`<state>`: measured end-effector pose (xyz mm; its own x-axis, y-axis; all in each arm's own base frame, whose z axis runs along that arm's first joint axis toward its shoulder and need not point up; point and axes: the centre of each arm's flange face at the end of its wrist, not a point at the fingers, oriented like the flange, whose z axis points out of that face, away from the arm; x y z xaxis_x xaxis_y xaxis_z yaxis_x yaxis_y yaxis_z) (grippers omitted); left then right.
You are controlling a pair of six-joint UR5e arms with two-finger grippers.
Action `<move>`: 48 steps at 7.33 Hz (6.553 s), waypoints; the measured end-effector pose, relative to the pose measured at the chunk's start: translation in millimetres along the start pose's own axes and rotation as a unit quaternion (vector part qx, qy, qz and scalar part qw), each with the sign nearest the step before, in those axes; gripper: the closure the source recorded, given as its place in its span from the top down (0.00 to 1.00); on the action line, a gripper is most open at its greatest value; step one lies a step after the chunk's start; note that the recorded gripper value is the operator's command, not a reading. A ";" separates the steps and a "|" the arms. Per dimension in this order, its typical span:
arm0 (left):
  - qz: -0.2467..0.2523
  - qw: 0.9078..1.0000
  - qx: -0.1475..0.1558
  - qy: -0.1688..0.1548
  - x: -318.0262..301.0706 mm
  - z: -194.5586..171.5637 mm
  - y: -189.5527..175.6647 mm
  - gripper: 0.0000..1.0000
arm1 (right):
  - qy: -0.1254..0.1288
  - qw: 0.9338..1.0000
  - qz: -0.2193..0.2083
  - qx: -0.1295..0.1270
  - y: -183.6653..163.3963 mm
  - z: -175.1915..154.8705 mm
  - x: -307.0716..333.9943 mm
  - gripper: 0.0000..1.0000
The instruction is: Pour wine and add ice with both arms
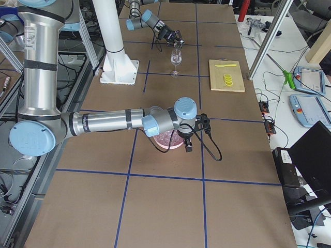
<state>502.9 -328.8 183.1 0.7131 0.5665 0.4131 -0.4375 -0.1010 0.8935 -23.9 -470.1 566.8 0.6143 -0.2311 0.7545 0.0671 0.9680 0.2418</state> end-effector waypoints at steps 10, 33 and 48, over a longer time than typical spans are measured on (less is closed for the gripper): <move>0.196 0.978 -0.070 0.020 -30.3 -4.4 -32.3 0.00 | 0.000 1.000 0.005 0.000 0.0 -0.2 -0.2 1.00; -0.543 0.835 0.062 -0.071 34.1 -75.4 453.4 0.00 | -0.001 1.000 0.002 0.004 -2.1 -2.9 -3.7 1.00; -0.569 0.813 0.074 -0.102 88.0 -39.7 434.8 0.00 | -0.001 1.000 0.000 0.006 -2.5 -5.6 -7.0 1.00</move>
<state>353.7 -290.4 601.0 0.6920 0.2169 -0.6886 0.6289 0.2872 0.7225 -24.0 -470.3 557.5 0.6128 -0.2307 0.7558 0.0569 0.9668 0.2490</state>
